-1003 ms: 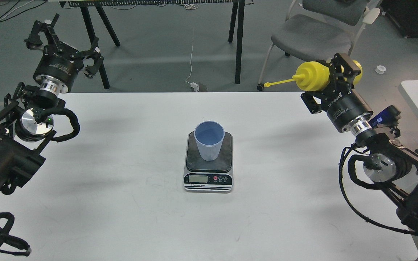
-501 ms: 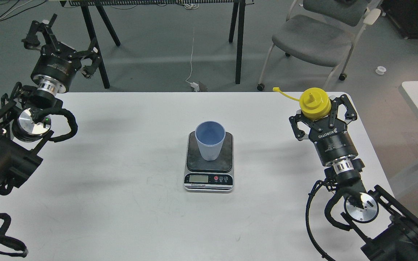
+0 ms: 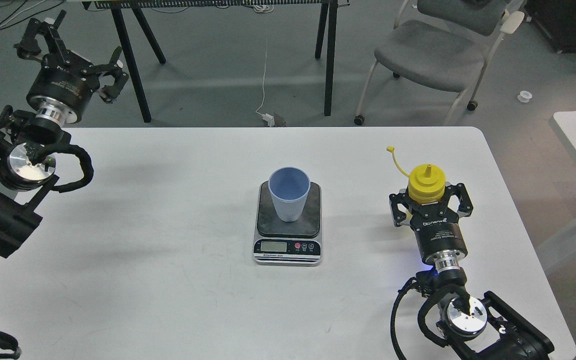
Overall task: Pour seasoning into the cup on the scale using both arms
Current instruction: 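Lower the bottle onto the table and open the right gripper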
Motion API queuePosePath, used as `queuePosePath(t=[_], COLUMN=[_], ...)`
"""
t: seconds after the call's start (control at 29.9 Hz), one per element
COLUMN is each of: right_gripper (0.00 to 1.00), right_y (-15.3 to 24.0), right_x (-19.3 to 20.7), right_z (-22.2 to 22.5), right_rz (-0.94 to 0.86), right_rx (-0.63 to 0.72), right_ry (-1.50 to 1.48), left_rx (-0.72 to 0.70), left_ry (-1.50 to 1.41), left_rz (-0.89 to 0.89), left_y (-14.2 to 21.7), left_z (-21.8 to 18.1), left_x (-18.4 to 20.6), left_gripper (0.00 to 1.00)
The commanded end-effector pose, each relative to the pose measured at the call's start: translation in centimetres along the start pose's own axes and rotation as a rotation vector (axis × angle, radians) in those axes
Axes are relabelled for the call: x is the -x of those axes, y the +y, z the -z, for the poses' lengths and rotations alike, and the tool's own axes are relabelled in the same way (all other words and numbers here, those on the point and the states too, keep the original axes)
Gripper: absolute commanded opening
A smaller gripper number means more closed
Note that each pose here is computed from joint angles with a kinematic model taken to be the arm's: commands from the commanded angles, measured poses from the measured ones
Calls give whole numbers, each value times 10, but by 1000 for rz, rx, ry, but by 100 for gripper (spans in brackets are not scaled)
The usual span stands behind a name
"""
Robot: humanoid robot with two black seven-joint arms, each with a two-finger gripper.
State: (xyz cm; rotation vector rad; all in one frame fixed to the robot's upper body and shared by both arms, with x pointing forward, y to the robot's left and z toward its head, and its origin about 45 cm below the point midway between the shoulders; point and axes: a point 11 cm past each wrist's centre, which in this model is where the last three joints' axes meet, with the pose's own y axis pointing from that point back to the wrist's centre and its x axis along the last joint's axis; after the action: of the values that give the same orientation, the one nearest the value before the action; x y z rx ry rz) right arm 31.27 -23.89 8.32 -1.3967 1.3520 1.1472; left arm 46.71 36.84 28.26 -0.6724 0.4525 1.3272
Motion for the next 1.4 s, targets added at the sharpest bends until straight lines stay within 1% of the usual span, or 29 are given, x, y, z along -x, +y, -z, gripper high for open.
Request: queuePosePath(t=[0.0,0.1,0.3,0.43,0.63,0.7,0.87,1.14,1.37], right_gripper=[46,48,57,61,70,76,95,97,97], right_y=[-2,-2,4,16,27,28,31,41,68], right_x=[0,-1,-7,-21,-33,-33,-34,-37,-35], right_z=[-6,-3,-2,0,1,0,1,5,17], right_rz=[-1,-2,-18,-60,-98,-98,-103,-113,-113], right_rx=[13,13,16,11,9,11,6,4,22], right_ry=[2,8,15,21,24,24,19,18,22], left_rx=[2,0,1,-3,-7,-6,-5,-7,-7], left_ry=[2,1,3,11,15,14,14,14,15], left_rz=[-2,-3,-3,0,12,16,15,11,11], left_y=[0,0,0,-1,-2,-3,-2,0,0], left_z=[0,1,1,5,7,7,6,7,7], left_x=[0,0,0,3,9,10,9,7,7], left_gripper=[100,100,100,100,100,100,100,100,100])
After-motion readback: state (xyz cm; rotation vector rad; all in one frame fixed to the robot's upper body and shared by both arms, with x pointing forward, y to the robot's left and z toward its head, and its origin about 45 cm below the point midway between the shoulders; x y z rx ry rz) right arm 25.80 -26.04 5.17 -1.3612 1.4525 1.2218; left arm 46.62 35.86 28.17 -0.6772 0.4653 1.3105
